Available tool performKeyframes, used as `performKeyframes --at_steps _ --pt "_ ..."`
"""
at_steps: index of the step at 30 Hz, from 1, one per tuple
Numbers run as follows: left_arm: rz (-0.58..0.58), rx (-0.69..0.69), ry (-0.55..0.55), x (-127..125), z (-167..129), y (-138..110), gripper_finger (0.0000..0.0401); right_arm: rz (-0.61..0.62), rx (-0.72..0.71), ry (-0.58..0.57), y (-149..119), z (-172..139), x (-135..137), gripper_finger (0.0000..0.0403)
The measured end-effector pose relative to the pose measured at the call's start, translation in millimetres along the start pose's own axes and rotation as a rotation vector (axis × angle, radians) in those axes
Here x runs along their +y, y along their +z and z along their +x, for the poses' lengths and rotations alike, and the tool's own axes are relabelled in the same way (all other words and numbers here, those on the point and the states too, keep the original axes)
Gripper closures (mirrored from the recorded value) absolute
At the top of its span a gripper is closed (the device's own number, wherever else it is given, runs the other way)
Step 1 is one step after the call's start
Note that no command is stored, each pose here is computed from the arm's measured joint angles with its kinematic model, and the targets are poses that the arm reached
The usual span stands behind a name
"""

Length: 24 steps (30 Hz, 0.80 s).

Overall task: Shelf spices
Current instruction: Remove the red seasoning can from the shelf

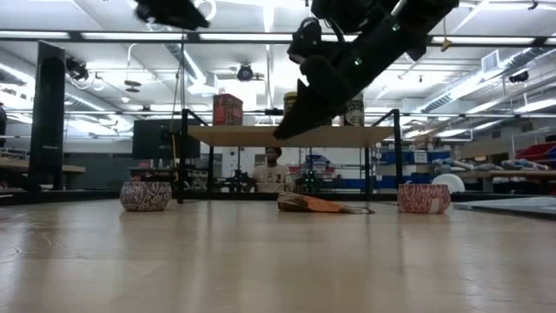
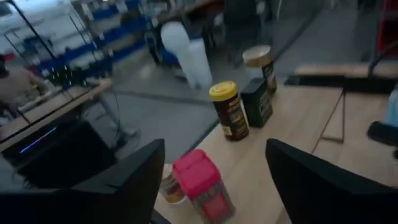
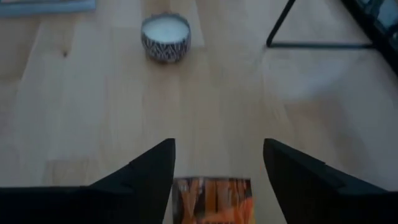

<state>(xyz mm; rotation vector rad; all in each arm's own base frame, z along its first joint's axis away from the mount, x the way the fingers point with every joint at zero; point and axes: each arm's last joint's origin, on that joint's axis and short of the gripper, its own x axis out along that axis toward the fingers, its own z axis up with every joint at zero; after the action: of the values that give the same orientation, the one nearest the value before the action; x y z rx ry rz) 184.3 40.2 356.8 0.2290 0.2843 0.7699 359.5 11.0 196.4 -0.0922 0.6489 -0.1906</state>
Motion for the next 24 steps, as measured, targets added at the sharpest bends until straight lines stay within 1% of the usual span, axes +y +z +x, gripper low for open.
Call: performKeyframes --at_steps 3,6,8,10,12,16,18,19,21,24 --pt "0.037 0.123 -0.017 -1 29 29 0.0093 -0.004 -0.013 0.0 4 -1 0 0.0161" --pt "0.054 0.312 -0.015 4 61 48 0.0089 -0.004 -0.014 0.001 4 -1 0 0.0169" --pt "0.023 0.445 -0.006 11 82 58 0.0089 -0.007 -0.015 0.005 4 -1 2 0.0176" --pt "-0.026 0.566 -0.049 23 100 64 0.0089 -0.006 -0.022 0.006 5 -1 3 0.0182" --pt "-0.082 0.641 -0.105 35 116 69 0.0089 -0.001 -0.036 -0.001 6 -2 4 0.0187" --pt "-0.118 0.777 -0.156 55 139 71 0.0089 -0.006 -0.064 0.002 9 -3 8 0.019" --pt "-0.157 0.831 -0.214 61 148 69 0.0089 -0.004 -0.077 0.003 10 -3 9 0.019" --pt "-0.181 0.856 -0.246 62 154 67 0.0089 -0.003 -0.083 0.003 10 -3 9 0.019" --pt "-0.217 0.891 -0.266 61 165 63 0.0089 -0.001 -0.092 0.006 11 -3 9 0.0191" --pt "-0.217 0.988 -0.28 57 178 54 0.0089 -0.001 -0.095 0.008 12 -3 9 0.0192"
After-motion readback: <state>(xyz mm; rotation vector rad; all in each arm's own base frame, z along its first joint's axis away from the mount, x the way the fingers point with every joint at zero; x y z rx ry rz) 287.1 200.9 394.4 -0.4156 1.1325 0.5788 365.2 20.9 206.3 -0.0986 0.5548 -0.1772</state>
